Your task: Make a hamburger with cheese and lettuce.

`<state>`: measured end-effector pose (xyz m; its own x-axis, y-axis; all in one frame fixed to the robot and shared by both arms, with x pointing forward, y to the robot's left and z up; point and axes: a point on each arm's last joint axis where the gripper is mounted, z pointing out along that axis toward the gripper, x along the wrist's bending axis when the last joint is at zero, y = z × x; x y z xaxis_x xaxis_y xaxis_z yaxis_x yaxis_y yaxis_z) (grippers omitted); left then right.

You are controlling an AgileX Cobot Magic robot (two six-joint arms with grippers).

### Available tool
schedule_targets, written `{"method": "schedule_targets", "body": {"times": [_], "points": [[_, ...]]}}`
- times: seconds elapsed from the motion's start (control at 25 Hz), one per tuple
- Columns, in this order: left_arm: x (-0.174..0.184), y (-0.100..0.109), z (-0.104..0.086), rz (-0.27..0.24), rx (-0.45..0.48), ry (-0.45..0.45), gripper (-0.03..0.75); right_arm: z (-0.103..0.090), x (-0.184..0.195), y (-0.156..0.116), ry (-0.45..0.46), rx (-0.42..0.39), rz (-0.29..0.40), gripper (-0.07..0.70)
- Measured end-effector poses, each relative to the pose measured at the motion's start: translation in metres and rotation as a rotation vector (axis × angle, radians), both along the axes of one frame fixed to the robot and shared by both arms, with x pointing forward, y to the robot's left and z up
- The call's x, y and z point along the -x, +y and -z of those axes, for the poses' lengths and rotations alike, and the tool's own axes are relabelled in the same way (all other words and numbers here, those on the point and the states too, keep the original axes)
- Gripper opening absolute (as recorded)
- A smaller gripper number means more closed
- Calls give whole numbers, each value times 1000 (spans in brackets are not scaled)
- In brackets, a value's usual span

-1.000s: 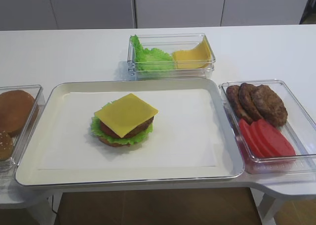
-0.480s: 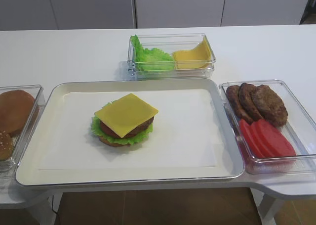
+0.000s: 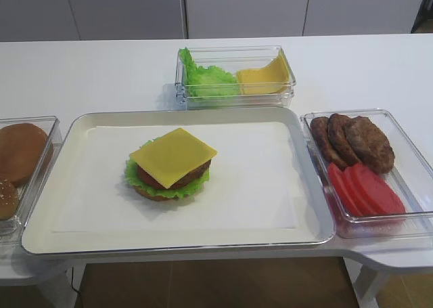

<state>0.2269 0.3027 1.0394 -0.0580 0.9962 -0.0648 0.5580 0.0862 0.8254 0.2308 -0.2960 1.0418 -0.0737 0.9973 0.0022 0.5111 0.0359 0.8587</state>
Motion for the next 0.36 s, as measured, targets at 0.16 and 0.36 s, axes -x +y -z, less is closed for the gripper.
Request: {"method": "schedule_targets", "body": {"times": [0.16, 0.36], "points": [[0, 0, 0, 0, 0, 0, 358, 0, 0, 0, 0, 0, 0, 468], [0, 0, 0, 0, 0, 0, 358, 0, 0, 0, 0, 0, 0, 468]]}}
